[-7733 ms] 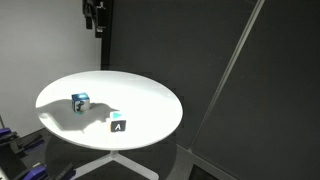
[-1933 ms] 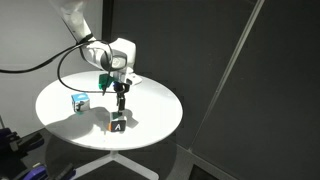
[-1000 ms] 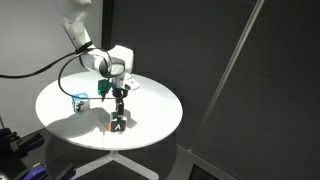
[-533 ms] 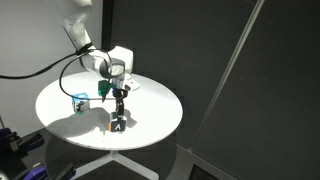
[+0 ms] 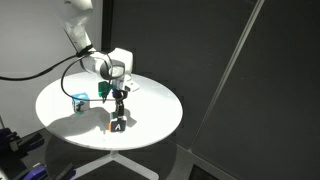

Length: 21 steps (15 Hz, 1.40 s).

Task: Pick up the block with the letter a on it and put it on the table next to the block with the number four on it

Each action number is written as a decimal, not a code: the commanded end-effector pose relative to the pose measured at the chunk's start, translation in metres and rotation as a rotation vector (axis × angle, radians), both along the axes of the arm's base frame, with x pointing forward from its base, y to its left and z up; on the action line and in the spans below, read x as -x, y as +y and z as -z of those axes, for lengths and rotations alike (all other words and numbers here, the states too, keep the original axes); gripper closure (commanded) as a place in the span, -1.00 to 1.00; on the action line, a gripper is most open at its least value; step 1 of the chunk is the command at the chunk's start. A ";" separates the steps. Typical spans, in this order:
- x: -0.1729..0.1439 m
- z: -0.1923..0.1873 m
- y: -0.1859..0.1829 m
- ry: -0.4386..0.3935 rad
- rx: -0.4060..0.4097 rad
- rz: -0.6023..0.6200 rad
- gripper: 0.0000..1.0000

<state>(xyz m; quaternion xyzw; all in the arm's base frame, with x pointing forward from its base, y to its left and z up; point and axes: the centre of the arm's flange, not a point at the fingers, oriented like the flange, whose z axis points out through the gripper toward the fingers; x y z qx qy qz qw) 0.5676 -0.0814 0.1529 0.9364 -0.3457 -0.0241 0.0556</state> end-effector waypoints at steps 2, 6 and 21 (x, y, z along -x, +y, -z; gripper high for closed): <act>-0.006 0.007 -0.008 -0.004 0.019 0.018 -1.00; -0.005 0.012 -0.012 0.008 0.029 0.026 -0.46; -0.011 -0.040 0.007 0.030 0.062 -0.053 0.81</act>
